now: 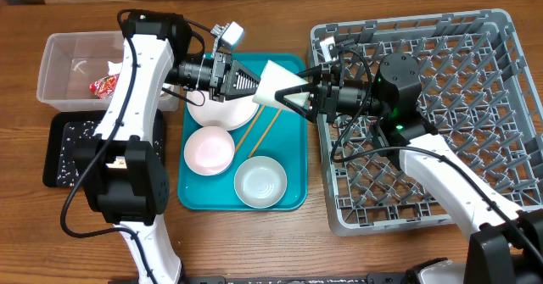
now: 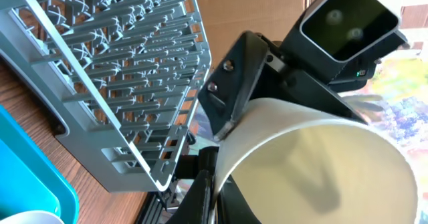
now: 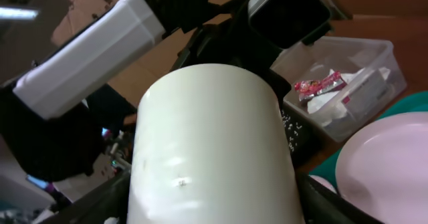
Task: Sort waste into correct bins and load items into the dishwasher
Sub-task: 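Lift the white cup with the left gripper and hand it to the right gripper, then place the white cup upside down in the dish rack with the right gripper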
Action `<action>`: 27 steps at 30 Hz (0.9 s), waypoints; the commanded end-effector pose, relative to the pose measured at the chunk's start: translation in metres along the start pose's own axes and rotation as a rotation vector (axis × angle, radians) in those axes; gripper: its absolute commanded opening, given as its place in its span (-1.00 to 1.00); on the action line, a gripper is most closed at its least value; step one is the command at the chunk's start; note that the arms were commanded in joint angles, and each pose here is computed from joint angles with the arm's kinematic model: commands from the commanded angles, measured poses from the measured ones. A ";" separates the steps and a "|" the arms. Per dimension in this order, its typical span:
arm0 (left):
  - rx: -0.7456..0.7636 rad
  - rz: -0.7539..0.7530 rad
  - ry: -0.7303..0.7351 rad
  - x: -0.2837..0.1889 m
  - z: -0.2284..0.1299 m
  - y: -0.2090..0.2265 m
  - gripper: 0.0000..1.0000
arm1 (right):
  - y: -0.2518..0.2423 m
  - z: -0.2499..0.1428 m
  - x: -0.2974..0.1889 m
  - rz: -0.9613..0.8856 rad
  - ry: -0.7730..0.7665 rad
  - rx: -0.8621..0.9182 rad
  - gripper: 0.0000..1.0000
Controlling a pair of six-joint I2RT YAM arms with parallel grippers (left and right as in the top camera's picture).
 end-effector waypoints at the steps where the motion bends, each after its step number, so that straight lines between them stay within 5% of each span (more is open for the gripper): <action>1: 0.047 0.000 -0.001 0.000 -0.001 -0.008 -0.65 | 0.003 0.005 0.002 0.006 -0.009 -0.028 0.26; 3: 0.048 0.001 -0.001 0.000 -0.001 -0.008 -0.25 | 0.003 0.005 0.002 0.006 -0.009 -0.027 0.24; 10: 0.128 0.050 -0.041 -0.012 0.010 0.002 0.14 | -0.017 0.000 -0.018 -0.079 0.008 0.096 0.12; 14: 0.158 0.367 -0.097 -0.032 0.035 0.045 0.37 | -0.034 -0.028 -0.042 -0.300 0.095 0.200 0.11; 19: 0.132 0.587 -0.165 -0.045 0.053 0.069 0.38 | -0.019 -0.043 -0.088 -0.705 0.190 0.279 0.12; 27: 0.134 0.722 -0.176 -0.054 0.056 0.082 0.37 | 0.039 -0.082 -0.145 -1.159 0.497 0.508 0.22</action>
Point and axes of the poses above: each gripper's point midway between its finger pads, its own x axis out along the fingers, its own y axis along the line the jaws close on, z = x × y, the point moved 4 cm from there along -x, back along the fingers, and after that the axes turned 11 degrees about -x, right-handed, at the moved point
